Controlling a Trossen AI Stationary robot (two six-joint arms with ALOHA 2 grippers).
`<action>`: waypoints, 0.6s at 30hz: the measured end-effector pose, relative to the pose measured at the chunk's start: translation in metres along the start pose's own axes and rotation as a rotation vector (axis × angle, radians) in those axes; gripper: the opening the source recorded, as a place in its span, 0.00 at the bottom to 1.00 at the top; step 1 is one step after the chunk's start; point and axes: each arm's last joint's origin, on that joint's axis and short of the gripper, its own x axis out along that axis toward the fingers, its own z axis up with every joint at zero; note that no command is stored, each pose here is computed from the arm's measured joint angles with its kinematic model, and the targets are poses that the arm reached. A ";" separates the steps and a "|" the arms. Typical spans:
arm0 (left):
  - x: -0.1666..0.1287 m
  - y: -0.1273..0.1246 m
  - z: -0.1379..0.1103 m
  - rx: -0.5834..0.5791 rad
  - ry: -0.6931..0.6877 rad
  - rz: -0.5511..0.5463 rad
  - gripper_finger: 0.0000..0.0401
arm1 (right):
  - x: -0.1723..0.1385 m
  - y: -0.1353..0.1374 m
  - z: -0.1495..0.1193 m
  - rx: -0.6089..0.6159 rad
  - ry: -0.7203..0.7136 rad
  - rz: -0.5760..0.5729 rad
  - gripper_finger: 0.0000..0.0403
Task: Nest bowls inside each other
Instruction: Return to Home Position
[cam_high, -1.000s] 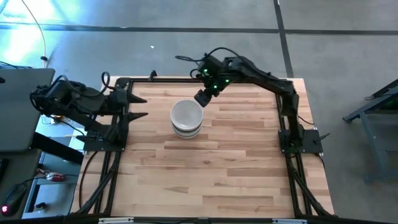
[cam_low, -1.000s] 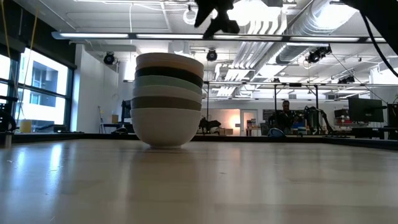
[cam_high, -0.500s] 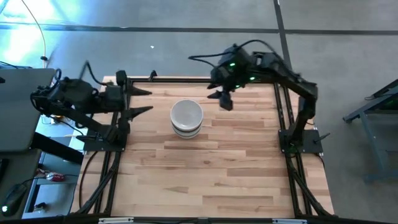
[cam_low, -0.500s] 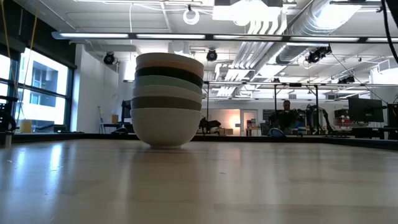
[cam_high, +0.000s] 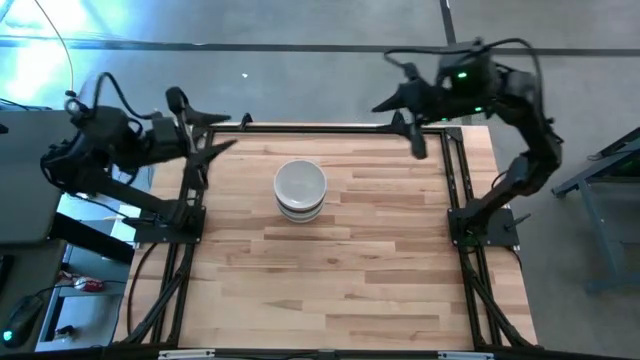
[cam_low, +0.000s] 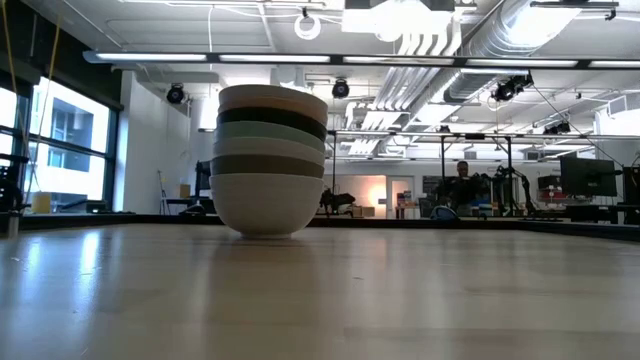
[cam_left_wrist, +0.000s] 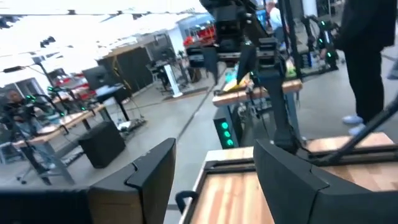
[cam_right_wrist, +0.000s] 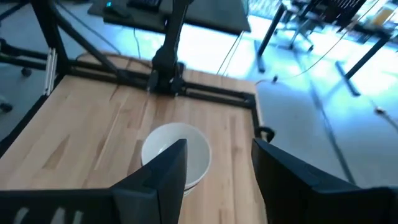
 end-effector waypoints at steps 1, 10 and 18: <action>-0.003 0.004 0.000 -0.004 -0.009 0.007 0.52 | -0.007 0.000 0.000 -0.001 -0.012 -0.009 0.43; -0.029 0.031 -0.001 -0.001 -0.070 0.076 0.52 | -0.054 0.002 -0.003 -0.046 -0.102 -0.044 0.43; -0.045 0.040 -0.001 -0.015 -0.120 0.068 0.52 | -0.093 0.006 -0.008 -0.062 -0.176 -0.079 0.43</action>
